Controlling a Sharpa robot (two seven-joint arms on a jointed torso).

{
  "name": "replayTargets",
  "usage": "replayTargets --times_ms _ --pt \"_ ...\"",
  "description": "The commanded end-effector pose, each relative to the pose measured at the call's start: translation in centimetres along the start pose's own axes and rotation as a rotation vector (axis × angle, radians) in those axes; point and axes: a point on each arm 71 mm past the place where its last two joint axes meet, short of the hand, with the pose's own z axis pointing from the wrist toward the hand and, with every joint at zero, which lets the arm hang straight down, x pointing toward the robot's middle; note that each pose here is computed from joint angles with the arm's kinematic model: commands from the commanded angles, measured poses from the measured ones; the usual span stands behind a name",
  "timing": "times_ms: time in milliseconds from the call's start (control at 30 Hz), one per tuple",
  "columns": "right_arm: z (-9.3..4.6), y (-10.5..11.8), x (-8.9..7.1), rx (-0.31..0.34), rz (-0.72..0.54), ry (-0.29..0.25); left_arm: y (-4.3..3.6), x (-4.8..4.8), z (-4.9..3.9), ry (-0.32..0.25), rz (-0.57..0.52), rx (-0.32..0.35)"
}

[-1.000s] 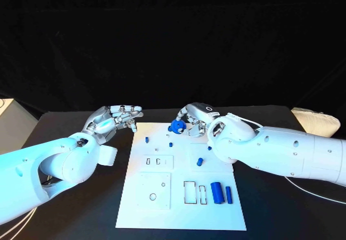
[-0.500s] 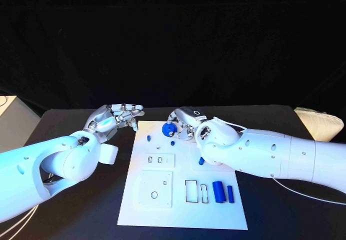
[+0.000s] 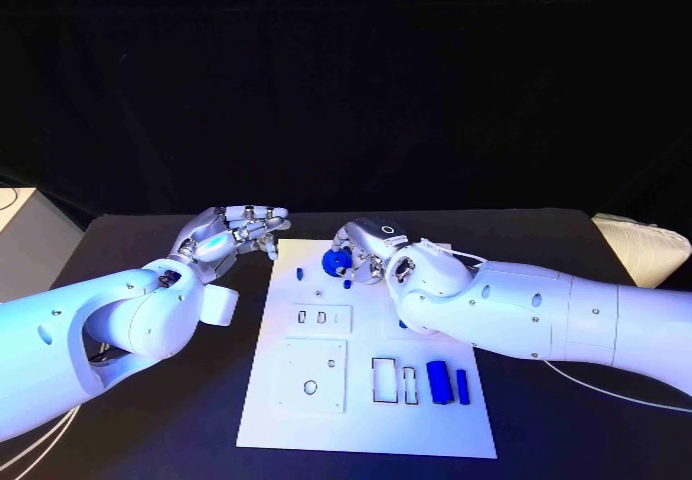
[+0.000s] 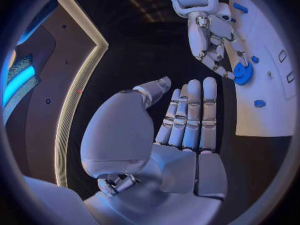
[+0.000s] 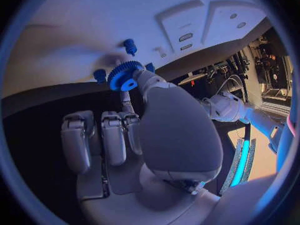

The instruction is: Assemble the parts on the task board

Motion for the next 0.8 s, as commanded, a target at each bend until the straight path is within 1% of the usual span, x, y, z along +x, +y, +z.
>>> replayTargets --times_ms 33,800 --pt "0.05 0.01 0.27 -0.003 -0.034 0.011 -0.12 0.27 0.06 0.022 -0.006 0.008" --pt "0.07 -0.28 1.02 0.023 -0.054 0.04 -0.04 0.06 0.05 0.023 -0.007 -0.003"
